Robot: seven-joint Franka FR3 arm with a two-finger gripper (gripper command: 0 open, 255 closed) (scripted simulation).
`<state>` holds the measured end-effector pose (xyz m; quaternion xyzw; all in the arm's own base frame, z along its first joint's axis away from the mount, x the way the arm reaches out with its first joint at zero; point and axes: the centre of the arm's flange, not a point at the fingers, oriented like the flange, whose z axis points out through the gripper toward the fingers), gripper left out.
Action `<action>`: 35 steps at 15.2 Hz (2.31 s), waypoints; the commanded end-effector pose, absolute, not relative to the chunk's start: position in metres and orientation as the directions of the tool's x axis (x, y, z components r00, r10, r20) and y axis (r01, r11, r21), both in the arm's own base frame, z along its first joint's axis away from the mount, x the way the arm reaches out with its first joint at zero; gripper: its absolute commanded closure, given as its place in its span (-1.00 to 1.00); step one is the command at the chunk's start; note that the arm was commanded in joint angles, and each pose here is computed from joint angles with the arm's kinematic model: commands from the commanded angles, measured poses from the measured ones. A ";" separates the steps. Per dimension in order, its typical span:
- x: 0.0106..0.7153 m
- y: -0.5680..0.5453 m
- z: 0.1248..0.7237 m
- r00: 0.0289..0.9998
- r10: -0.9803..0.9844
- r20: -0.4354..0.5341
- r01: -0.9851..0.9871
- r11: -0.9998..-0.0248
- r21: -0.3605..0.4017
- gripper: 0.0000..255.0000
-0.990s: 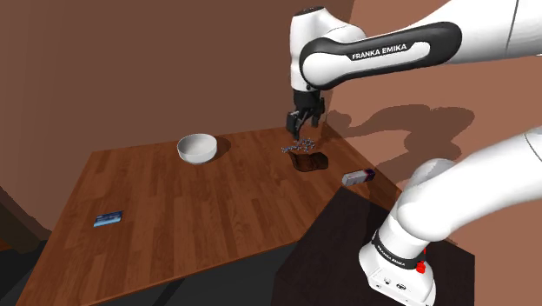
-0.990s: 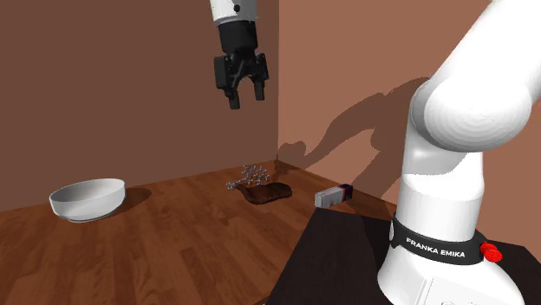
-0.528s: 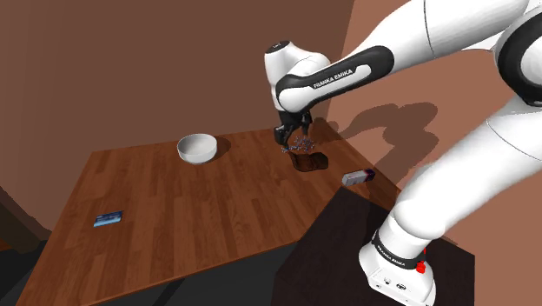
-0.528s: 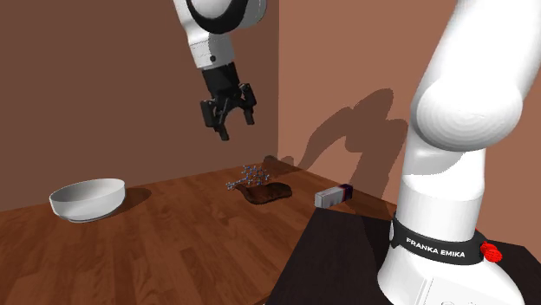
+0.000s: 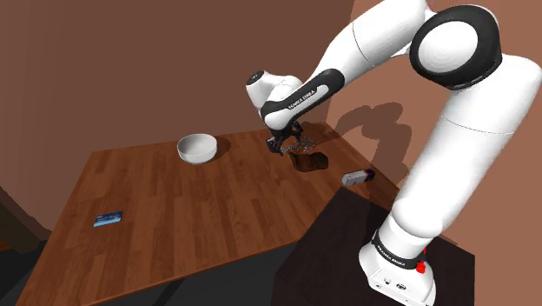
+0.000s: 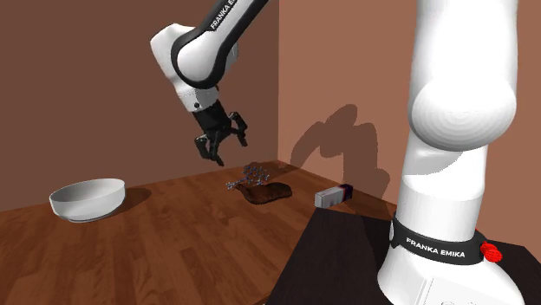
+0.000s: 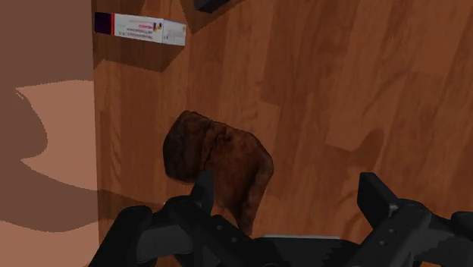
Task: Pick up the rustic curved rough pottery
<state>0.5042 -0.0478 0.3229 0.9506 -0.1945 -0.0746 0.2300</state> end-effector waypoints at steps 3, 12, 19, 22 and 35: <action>0.536 -0.071 0.278 0.883 -0.467 -0.042 -0.373 -0.754 0.541 -1.00; 0.589 -0.142 0.185 0.804 -0.595 -0.003 -0.430 -0.584 0.688 -1.00; 0.605 -0.176 0.137 0.770 -0.638 0.020 -0.442 -0.511 0.737 -1.00; 0.605 -0.176 0.121 0.770 -0.638 0.020 -0.442 -0.511 0.737 -1.00; 0.605 -0.176 0.112 0.770 -0.638 0.020 -0.442 -0.511 0.737 1.00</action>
